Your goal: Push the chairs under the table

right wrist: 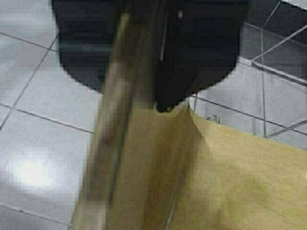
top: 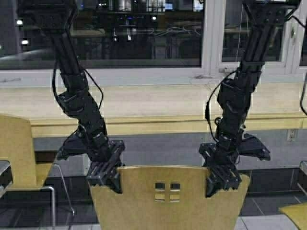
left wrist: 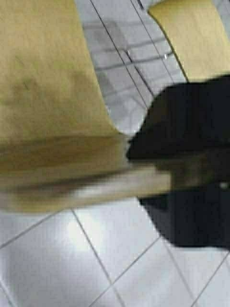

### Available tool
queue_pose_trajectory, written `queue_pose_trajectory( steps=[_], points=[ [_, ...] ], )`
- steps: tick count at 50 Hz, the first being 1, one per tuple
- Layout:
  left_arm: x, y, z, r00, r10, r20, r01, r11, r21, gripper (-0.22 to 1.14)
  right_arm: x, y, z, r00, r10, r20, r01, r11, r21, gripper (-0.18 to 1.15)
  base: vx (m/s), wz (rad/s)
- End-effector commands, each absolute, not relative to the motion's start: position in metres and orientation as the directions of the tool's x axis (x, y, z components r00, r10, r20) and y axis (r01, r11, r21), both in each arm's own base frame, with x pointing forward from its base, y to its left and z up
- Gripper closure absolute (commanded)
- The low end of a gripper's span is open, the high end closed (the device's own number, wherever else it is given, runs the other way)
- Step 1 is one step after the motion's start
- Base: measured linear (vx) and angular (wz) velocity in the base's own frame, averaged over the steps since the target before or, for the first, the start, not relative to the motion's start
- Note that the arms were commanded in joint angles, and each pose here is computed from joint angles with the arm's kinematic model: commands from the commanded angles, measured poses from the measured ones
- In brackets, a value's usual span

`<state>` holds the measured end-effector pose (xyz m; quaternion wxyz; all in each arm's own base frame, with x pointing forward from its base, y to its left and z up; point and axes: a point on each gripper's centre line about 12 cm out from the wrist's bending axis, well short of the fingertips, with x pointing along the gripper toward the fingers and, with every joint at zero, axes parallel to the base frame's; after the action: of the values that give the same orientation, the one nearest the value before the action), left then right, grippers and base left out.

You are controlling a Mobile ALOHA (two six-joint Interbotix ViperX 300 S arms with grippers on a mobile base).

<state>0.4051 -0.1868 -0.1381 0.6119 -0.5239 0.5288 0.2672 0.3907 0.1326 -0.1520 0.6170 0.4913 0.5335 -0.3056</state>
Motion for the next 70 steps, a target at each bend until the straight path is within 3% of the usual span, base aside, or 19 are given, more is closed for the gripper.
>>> queue_pose_trajectory(
  steps=[1, 7, 41, 60, 70],
  points=[
    [0.428, -0.190, -0.118, 0.367, -0.238, -0.899, -0.841, 0.329, -0.430, 0.93, 0.407, 0.139, -0.140, 0.291, 0.159, -0.943, 0.858, 0.393, 0.331, 0.98, 0.02, 0.04],
    [0.429, -0.188, -0.118, 0.368, -0.237, -0.899, -0.842, 0.327, -0.430, 0.88, 0.413, 0.141, -0.135, 0.308, 0.165, -0.937, 0.846, 0.402, 0.349, 0.93, 0.04, 0.06],
    [0.412, -0.183, -0.116, 0.330, -0.232, -0.915, -0.851, 0.348, -0.395, 0.89, 0.388, 0.133, -0.114, 0.282, 0.151, -0.948, 0.804, 0.502, 0.319, 0.93, 0.18, 0.06],
    [0.410, -0.188, -0.111, 0.338, -0.233, -0.912, -0.838, 0.366, -0.405, 0.88, 0.401, 0.136, -0.118, 0.303, 0.157, -0.940, 0.786, 0.517, 0.339, 0.93, 0.27, 0.04],
    [0.400, -0.188, -0.103, 0.337, -0.222, -0.915, -0.832, 0.385, -0.400, 0.89, 0.388, 0.132, -0.120, 0.272, 0.151, -0.950, 0.769, 0.560, 0.309, 0.93, 0.30, 0.06]
  ],
)
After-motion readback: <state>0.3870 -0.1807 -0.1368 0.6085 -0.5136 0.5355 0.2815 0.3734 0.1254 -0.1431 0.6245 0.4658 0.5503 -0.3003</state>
